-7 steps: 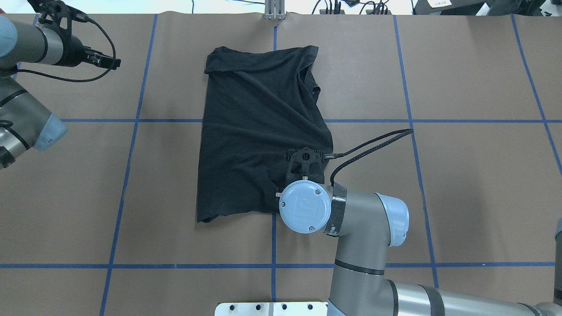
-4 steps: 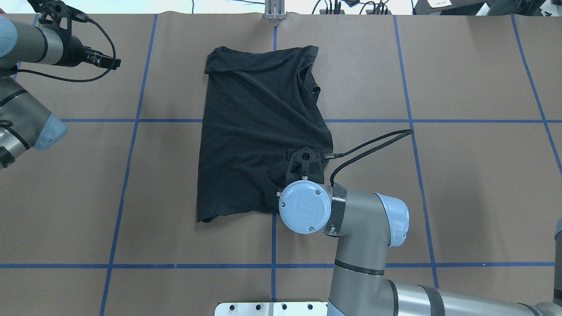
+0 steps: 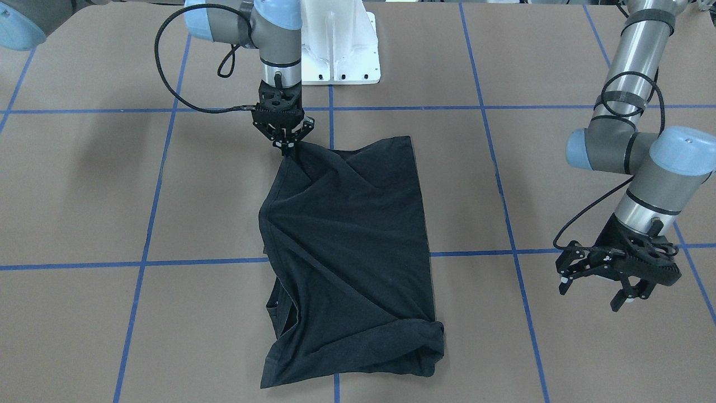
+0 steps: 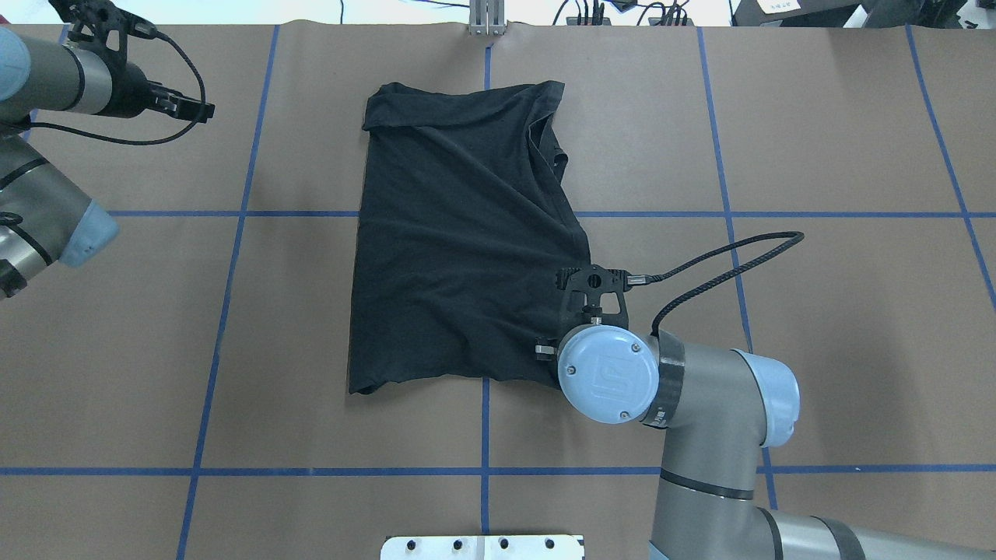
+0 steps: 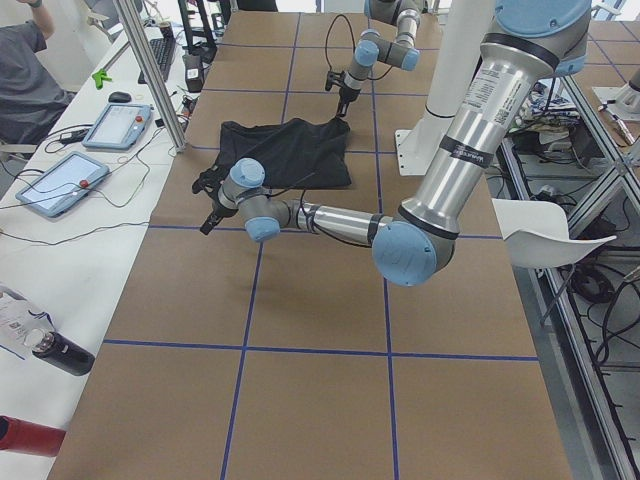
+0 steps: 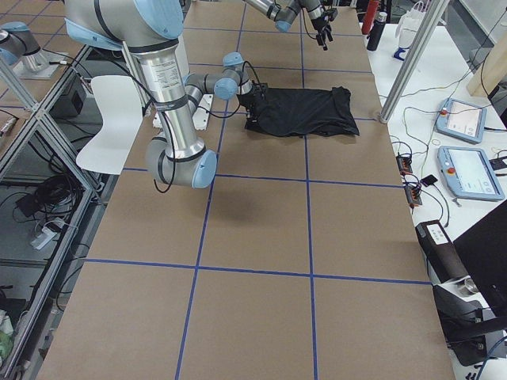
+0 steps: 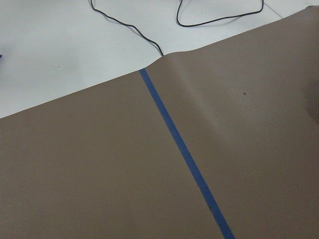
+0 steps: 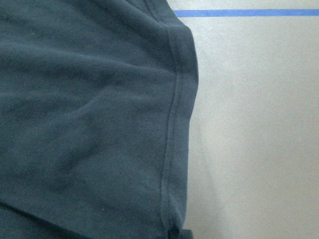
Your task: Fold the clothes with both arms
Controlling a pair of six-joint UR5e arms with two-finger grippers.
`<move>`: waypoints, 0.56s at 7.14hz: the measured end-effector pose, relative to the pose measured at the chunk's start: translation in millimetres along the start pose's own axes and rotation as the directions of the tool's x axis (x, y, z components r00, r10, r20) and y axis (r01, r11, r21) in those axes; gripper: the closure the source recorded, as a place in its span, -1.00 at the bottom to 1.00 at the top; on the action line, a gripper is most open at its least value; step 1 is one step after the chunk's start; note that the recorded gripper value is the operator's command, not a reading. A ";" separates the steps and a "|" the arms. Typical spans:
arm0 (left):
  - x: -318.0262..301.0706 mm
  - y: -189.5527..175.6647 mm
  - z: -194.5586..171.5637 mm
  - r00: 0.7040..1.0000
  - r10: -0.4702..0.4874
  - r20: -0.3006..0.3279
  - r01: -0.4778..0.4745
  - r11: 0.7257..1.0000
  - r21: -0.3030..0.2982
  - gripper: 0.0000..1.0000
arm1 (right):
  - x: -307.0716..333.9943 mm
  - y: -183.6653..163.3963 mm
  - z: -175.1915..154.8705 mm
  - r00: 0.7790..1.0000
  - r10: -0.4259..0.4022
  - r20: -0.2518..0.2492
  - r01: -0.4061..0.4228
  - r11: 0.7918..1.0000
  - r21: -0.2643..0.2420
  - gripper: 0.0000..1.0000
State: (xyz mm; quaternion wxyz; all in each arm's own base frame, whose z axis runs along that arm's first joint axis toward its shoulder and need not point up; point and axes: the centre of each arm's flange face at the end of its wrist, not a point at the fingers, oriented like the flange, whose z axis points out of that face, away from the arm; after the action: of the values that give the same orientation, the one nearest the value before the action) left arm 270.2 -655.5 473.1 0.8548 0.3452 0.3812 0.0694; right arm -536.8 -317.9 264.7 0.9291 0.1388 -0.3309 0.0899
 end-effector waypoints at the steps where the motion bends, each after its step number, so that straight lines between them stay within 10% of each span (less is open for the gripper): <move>1: 0.1 -0.2 0.0 1.000 0.000 0.000 0.000 1.000 0.000 -1.00 | 10.8 2.6 4.6 1.000 -0.004 -0.014 0.004 1.000 0.003 1.00; 2: 0.2 -0.4 -0.1 1.000 0.000 0.000 0.000 1.000 0.000 -1.00 | 17.1 4.6 6.8 1.000 -0.006 -0.022 0.007 1.000 0.006 1.00; 3: 0.4 -0.5 -0.1 1.000 0.000 -0.001 0.000 1.000 0.001 -1.00 | 20.2 5.8 5.7 1.000 -0.008 -0.022 0.008 1.000 0.009 -0.68; 4: 0.7 -0.8 -0.3 1.000 0.000 -0.001 0.000 1.000 0.001 -1.00 | 20.2 8.1 3.9 1.000 -0.009 -0.018 0.009 1.000 0.010 -1.00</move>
State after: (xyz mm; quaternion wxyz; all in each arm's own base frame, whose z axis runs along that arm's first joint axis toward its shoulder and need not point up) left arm 270.4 -655.7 472.0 0.8544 0.3456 0.3817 0.0697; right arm -525.7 -310.0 282.2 0.9317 0.1441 -0.3213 0.0886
